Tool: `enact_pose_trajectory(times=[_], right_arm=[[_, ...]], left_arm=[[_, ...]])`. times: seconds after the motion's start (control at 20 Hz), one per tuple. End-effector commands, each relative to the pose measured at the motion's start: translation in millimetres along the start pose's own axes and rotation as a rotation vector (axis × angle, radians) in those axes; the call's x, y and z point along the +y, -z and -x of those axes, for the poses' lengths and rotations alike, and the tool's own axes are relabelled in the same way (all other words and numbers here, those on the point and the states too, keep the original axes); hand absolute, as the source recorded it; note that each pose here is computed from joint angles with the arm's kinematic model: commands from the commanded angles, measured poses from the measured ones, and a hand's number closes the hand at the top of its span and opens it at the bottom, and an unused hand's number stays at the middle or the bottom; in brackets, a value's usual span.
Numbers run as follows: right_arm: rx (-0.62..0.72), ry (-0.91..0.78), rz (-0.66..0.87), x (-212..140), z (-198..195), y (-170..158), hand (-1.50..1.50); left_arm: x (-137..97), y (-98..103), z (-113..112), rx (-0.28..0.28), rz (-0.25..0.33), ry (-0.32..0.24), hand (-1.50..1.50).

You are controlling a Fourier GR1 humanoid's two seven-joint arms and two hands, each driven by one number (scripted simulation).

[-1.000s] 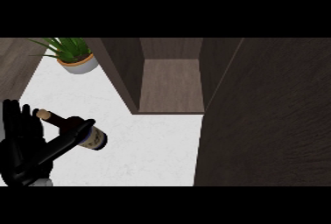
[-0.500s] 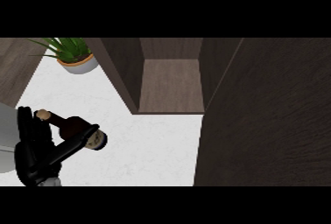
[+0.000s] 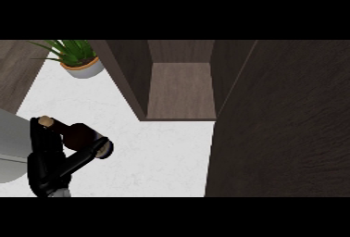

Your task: Pick up the wine, place it into the cabinet and close the cabinet

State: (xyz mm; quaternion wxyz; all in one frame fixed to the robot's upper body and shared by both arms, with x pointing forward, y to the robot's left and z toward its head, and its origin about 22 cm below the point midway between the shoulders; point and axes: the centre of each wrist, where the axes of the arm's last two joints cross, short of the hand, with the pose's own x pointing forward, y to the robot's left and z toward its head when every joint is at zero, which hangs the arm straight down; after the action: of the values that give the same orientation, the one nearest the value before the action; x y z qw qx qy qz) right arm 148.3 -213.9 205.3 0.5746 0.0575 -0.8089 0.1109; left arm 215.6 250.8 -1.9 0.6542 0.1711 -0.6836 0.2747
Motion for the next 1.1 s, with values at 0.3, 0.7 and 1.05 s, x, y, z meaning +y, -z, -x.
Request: enact_pose_trajectory(times=[0.3, 0.7, 1.05], right_arm=[[-0.046, 0.045, -0.033, -0.2, -28.0, -28.3, -1.5], [-0.063, 0.054, -0.017, 19.5, -16.1, -18.6, -1.5], [-0.06, 0.028, -0.04, 0.2, -14.2, -25.9, -1.5]], left_arm=[[3.7, 8.7, 16.6, 0.016, 0.017, 0.0, -1.5], [4.8, 15.1, 45.9, 0.032, 0.001, 0.001, -1.5], [9.8, 15.2, 68.1, 0.049, 0.015, -0.036, -1.5]])
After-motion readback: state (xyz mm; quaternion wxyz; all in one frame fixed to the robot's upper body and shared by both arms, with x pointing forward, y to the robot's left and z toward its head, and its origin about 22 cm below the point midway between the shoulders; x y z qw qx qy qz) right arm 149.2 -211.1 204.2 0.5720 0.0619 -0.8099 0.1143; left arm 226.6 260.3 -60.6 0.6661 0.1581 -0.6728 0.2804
